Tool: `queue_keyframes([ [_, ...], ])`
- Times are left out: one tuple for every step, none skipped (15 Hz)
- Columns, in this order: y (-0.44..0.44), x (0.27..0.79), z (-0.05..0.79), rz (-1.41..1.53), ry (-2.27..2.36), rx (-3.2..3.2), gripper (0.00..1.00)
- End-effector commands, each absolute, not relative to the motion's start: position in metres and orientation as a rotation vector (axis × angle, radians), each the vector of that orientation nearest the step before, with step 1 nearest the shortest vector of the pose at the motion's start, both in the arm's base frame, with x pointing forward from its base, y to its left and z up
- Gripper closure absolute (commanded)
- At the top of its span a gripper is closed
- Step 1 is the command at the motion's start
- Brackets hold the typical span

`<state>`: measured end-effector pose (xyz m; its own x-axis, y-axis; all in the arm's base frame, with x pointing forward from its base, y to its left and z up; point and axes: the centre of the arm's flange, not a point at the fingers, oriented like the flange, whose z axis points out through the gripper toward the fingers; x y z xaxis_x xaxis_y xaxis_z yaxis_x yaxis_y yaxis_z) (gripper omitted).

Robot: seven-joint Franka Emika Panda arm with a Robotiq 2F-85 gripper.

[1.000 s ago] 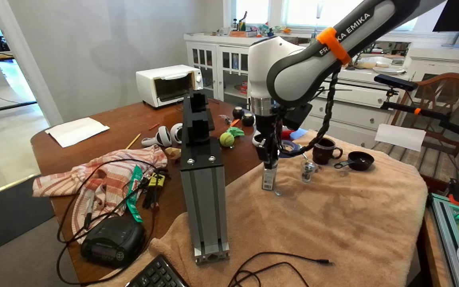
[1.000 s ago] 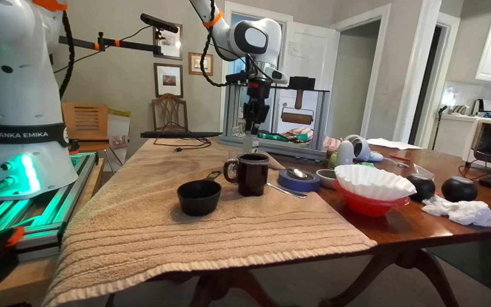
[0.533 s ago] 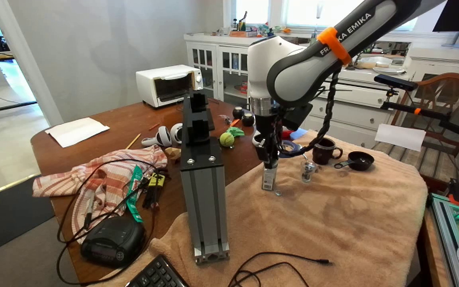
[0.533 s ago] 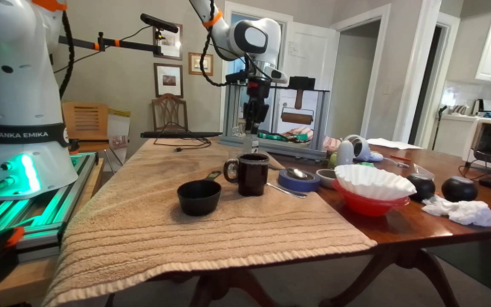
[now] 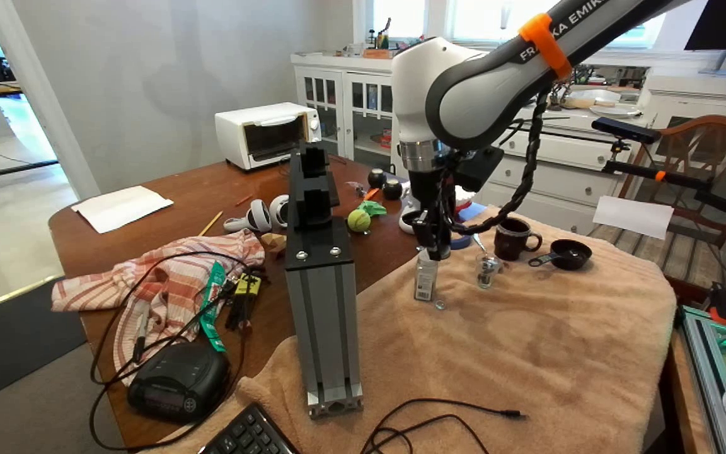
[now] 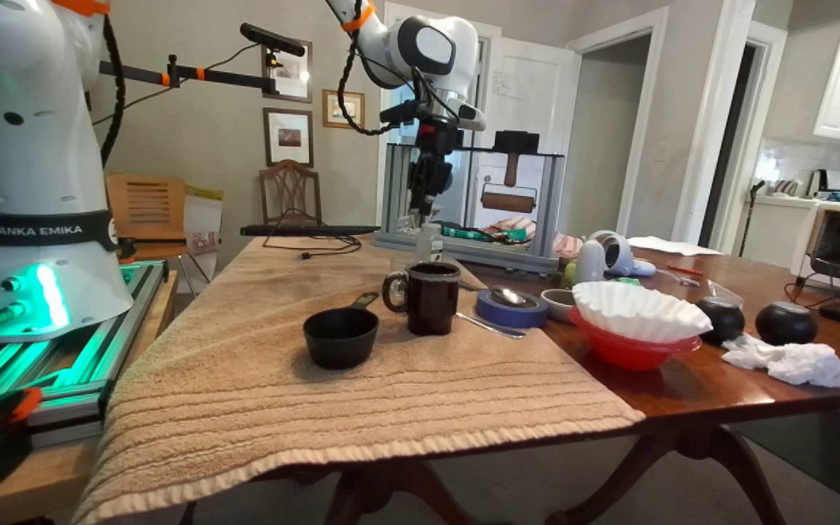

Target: Put the lid in the glass cup

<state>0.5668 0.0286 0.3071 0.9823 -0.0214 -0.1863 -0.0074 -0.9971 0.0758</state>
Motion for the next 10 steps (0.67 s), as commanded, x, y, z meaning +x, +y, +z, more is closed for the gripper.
queue_keyframes([
  [0.026, 0.566, 0.314, -0.29, -0.097, 3.054, 0.77],
  [0.019, 0.565, 0.312, -0.28, -0.135, 3.053, 0.77],
  [0.011, 0.565, 0.312, -0.265, -0.158, 3.063, 0.77],
  [-0.002, 0.564, 0.311, -0.268, -0.245, 3.094, 0.77],
  [-0.014, 0.562, 0.31, -0.276, -0.356, 3.109, 0.77],
  [-0.027, 0.559, 0.308, -0.286, -0.433, 3.109, 0.77],
  [-0.037, 0.557, 0.306, -0.296, -0.517, 3.106, 0.77],
  [-0.049, 0.555, 0.304, -0.302, -0.599, 3.103, 0.77],
  [-0.061, 0.549, 0.302, -0.309, -0.68, 3.1, 0.77],
  [-0.07, 0.543, 0.301, -0.324, -0.762, 3.097, 0.77],
])
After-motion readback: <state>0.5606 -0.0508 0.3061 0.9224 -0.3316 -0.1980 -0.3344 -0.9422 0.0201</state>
